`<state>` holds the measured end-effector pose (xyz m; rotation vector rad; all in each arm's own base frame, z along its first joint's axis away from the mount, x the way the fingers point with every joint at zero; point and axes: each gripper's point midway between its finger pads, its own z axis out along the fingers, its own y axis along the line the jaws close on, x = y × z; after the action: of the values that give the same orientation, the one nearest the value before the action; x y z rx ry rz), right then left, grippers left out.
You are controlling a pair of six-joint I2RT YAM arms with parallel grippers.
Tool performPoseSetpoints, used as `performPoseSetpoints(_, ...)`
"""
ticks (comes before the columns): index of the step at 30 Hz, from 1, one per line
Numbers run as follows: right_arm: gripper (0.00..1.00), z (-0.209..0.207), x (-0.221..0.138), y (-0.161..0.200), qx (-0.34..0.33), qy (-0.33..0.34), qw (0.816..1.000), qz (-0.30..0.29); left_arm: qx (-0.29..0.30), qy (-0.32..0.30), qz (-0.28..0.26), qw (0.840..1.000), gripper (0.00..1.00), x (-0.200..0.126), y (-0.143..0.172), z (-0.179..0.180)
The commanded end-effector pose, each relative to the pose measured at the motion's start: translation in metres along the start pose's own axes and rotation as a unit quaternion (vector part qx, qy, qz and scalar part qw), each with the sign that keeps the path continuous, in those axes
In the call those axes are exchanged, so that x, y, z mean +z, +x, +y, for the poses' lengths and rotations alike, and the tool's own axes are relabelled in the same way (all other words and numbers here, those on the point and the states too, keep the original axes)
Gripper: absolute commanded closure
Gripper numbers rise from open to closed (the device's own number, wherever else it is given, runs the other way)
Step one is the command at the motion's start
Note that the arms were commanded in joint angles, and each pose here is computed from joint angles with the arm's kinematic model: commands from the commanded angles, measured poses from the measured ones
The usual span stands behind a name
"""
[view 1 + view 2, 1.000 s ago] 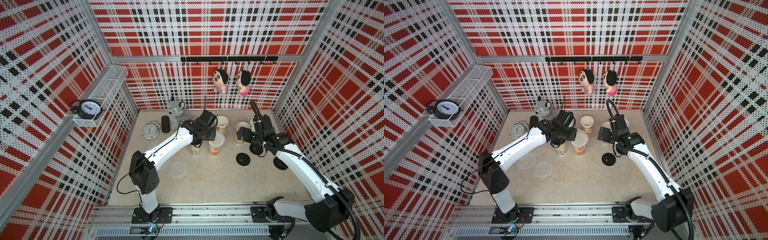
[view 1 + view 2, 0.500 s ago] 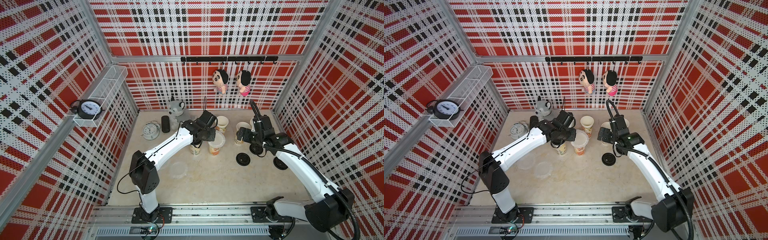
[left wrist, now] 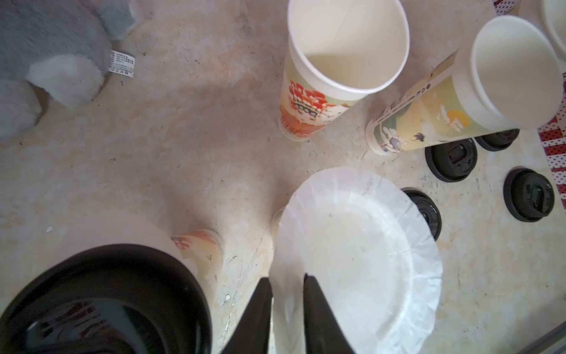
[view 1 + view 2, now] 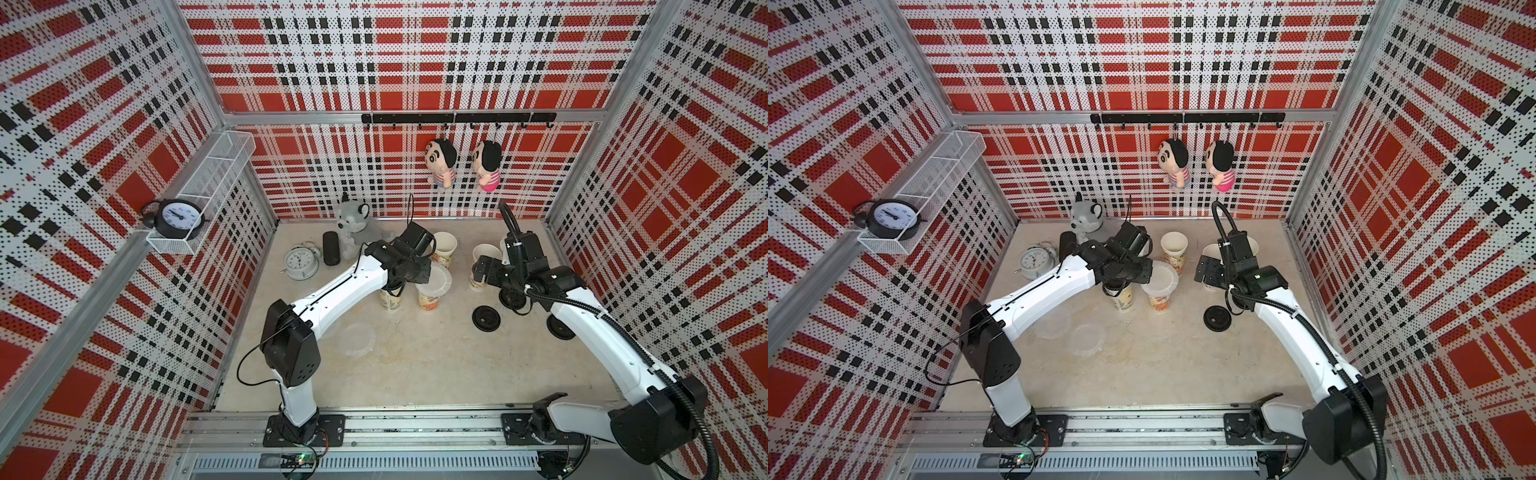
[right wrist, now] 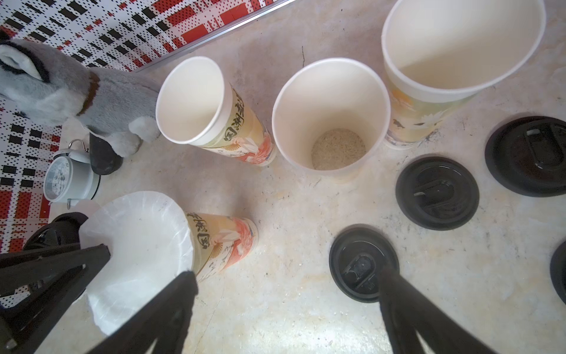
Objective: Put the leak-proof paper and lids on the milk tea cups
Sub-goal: Place the leak-proof paper at the cup.
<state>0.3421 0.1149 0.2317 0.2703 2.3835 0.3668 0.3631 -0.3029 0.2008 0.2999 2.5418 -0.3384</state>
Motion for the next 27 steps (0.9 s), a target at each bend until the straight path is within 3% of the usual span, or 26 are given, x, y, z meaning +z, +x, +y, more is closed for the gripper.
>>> performPoseSetpoints(1, 0.04, -0.001, -0.005, -0.005, 0.005, -0.007, 1.000, -0.013, 0.007, -0.016, 0.004, 1.000, 0.75, 0.005, 0.001, 0.004)
performPoseSetpoints(19, 0.04, -0.001, -0.005, -0.003, 0.005, -0.007, 1.000, -0.013, 0.011, -0.028, 0.007, 1.000, 0.70, 0.013, 0.000, 0.006)
performPoseSetpoints(27, 0.01, -0.008, -0.005, -0.002, 0.004, 0.011, 1.000, -0.012, 0.011, -0.021, -0.014, 1.000, 0.60, -0.002, -0.016, 0.001)
